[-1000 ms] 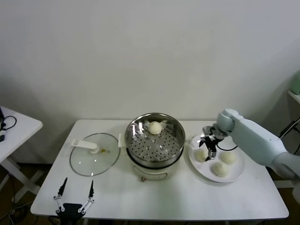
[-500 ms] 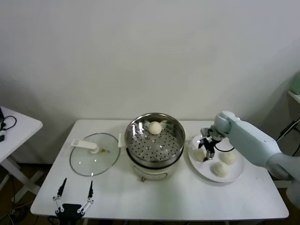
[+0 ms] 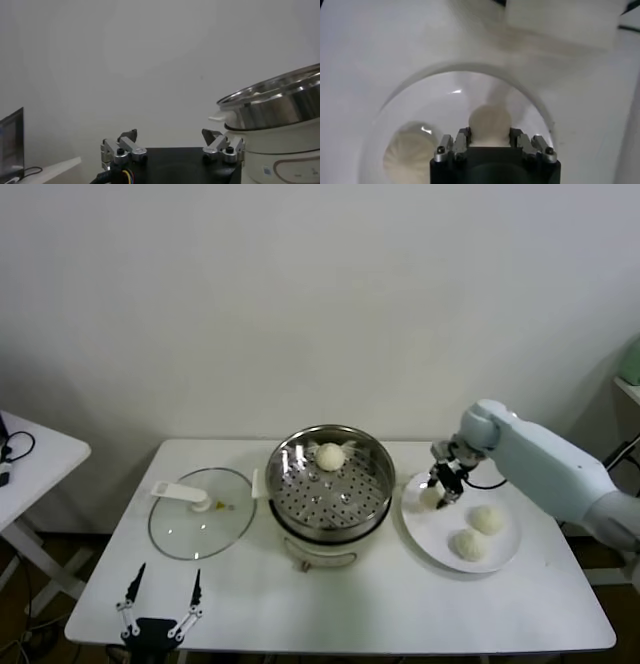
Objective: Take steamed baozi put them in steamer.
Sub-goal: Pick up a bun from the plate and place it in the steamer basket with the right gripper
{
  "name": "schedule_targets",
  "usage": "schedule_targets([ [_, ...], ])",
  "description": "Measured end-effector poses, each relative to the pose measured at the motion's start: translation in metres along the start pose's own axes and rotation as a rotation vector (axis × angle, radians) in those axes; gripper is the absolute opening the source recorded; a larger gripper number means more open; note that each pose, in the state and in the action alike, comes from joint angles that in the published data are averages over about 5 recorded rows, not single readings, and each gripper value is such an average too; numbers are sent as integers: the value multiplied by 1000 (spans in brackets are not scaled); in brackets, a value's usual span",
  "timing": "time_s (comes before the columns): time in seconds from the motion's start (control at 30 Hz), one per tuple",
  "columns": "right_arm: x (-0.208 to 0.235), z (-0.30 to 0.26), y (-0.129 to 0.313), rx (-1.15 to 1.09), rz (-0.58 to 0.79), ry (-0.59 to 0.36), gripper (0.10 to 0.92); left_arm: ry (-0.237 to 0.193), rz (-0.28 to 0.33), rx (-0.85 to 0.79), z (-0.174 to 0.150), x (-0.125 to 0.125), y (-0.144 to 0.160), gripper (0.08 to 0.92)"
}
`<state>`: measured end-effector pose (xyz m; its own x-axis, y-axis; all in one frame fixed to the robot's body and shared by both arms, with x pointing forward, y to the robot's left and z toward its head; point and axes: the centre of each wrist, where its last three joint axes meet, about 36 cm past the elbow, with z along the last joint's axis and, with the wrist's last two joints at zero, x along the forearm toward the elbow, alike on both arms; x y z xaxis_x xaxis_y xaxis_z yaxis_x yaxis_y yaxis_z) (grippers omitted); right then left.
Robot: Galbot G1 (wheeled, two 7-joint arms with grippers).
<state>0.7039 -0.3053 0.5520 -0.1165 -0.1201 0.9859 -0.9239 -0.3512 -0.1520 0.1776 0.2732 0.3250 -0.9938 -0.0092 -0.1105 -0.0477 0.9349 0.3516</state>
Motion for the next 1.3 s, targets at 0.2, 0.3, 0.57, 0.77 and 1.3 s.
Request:
schedule_targets([
  [0.2,70,-46,-22,195,67,46,543,-7,-1,-2,-1,-1,1,823],
  [0.3,102,-78,-28,308,100,72,548,-10,-1,-1,-2,-1,0,823],
  [0.57,147,-168,-35,577,155,125,552,-11,2,-1,-3,0,-3,823],
  [0.77,145,-231,-42,732,158,144,551,-8,-3,-5,-2,3,0,823],
  [1.3,71,-315,-82,836,71,119,551,-4,-17,-7,-2,8,6,823],
])
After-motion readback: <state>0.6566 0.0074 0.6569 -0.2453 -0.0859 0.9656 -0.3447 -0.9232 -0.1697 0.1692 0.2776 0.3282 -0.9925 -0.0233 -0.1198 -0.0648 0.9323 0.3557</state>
